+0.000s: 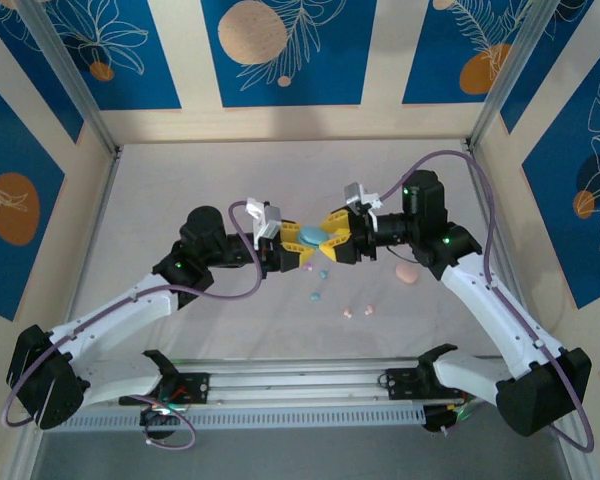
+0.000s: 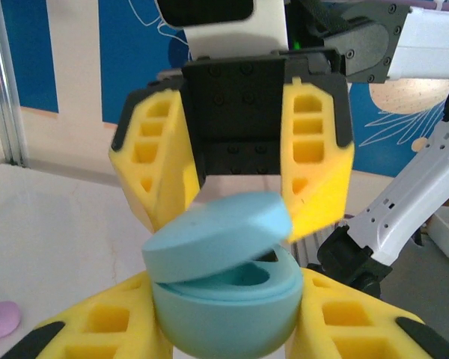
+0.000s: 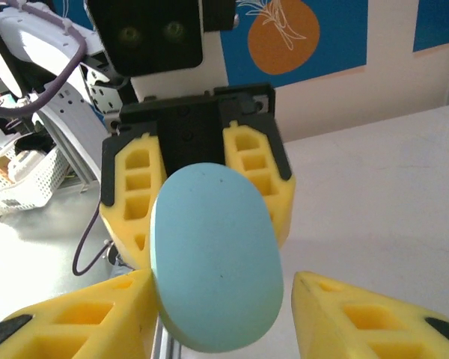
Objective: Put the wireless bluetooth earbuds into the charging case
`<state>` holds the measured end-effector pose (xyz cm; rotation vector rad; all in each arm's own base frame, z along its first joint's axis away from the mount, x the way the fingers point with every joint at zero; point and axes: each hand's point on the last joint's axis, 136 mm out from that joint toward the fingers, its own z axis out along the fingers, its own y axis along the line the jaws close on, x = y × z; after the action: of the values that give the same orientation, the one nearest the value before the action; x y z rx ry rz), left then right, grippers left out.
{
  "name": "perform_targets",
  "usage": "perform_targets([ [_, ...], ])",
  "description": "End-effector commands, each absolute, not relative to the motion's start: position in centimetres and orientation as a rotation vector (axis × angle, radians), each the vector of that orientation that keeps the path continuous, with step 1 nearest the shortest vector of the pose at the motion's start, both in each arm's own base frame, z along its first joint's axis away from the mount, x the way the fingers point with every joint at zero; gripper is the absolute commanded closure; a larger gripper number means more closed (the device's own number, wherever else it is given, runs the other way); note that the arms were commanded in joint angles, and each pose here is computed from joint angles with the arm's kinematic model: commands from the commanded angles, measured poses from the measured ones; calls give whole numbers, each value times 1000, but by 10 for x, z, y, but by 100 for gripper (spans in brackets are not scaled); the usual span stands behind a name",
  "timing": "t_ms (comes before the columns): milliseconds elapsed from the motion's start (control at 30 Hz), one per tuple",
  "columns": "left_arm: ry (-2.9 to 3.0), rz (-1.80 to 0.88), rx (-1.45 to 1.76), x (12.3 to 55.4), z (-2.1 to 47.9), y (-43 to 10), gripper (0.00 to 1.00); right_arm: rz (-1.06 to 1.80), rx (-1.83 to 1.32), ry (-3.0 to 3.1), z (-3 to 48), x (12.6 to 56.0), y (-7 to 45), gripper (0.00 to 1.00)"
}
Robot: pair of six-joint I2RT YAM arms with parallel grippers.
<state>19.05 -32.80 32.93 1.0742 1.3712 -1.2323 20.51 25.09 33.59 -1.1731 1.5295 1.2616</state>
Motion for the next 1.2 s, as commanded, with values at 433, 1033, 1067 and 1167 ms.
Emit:
perform_targets([
  [433,1282,-1270,1034,180,332,-322,77,1082,-1055,1604,343,238,252,55],
  [1033,1271,-1348,1093,168,324,-326,69,1068,-1290,1484,347,209,260,95],
  [1067,1272,-1347,1096,168,323,-326,69,1062,-1296,1476,348,209,259,95],
  [1167,1278,-1337,1097,169,322,-326,66,1059,-1312,1462,350,207,259,98],
])
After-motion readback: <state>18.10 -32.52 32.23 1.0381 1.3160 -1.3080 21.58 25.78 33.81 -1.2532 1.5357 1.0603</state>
